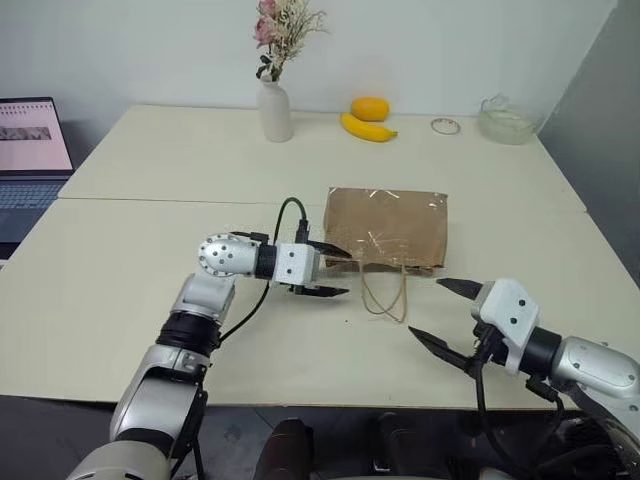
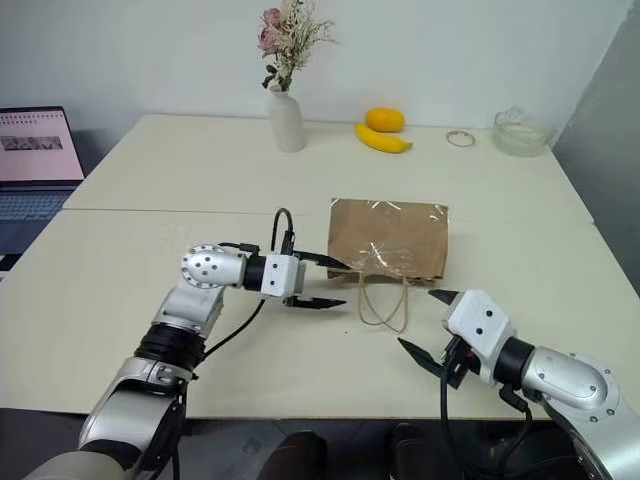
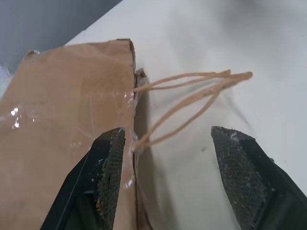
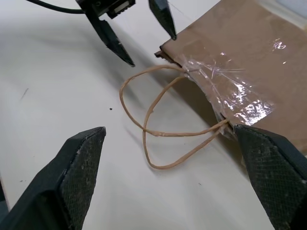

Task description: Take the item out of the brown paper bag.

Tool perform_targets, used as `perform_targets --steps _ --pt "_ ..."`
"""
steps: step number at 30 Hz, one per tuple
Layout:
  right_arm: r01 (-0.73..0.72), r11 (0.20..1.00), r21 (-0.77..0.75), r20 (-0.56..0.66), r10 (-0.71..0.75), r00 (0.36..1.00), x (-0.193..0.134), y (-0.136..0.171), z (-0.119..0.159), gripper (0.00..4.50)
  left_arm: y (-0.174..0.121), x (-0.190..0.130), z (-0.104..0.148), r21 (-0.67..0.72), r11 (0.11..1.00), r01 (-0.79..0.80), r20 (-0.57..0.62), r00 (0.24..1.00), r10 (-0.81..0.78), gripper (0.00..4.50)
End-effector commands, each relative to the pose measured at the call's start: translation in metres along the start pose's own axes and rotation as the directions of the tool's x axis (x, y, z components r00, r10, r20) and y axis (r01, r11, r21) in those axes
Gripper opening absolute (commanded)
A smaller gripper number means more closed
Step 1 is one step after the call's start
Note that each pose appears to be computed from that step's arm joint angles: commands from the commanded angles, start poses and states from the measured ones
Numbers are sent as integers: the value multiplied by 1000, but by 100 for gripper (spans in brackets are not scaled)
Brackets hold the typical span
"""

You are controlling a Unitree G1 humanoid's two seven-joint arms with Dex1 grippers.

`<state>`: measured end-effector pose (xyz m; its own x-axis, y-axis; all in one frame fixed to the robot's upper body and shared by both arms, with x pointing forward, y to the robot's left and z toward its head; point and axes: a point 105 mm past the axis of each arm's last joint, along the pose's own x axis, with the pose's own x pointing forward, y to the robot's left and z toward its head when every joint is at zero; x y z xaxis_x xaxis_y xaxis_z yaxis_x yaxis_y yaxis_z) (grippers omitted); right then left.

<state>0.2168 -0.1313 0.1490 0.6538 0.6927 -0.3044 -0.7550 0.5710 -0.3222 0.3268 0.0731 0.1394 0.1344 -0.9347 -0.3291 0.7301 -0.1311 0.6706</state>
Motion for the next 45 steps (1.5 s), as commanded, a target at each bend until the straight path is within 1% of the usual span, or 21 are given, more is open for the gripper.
perform_targets --steps 1,5,9,20,21,22,24,28,30,31,34,39,41,43,45 --pt "-16 1000 -24 -6 15 1000 -2 5 1 450 6 8 7 83 997 0 17 1000 -2 301" --pt "-14 1000 -22 -17 14 1000 -3 7 -1 450 0 21 11 112 993 48 41 998 -53 301" --pt "-11 1000 -18 -24 11 1000 -4 10 -3 450 3 35 18 145 987 63 74 994 -74 301" --pt "-32 999 -11 -44 32 999 -1 20 -9 450 1 44 26 139 986 86 111 989 -102 301" --pt "-35 999 -9 -41 35 999 1 21 -8 450 1 44 26 142 986 90 112 988 -106 272" --pt "-38 999 -6 -41 38 998 2 21 -9 450 -1 45 27 141 985 99 112 987 -115 262" --pt "-41 999 6 -41 41 998 9 22 -10 450 -1 45 27 142 984 104 111 987 -120 215" --pt "-53 998 33 -40 54 998 18 26 -12 450 -1 46 28 142 984 104 108 987 -120 85" --pt "-64 997 45 -42 66 997 24 28 -14 450 2 46 29 114 989 91 115 988 -105 20" --pt "-69 996 48 -43 71 997 27 28 -15 450 4 46 30 100 991 85 120 988 -97 4" --pt "-70 996 58 -39 72 997 41 26 -18 450 9 46 35 66 996 64 140 987 -73 4" --pt "-73 993 89 -57 78 995 64 25 -31 450 12 46 37 61 996 65 132 989 -72 4" --pt "-52 994 93 -61 58 996 71 23 -34 411 13 46 37 56 997 59 132 989 -66 0" --pt "-21 995 101 -62 27 998 78 18 -37 362 15 46 38 49 997 52 133 989 -58 0" --pt "-13 996 89 -68 20 998 81 18 -39 286 16 45 38 39 998 45 132 990 -50 0"
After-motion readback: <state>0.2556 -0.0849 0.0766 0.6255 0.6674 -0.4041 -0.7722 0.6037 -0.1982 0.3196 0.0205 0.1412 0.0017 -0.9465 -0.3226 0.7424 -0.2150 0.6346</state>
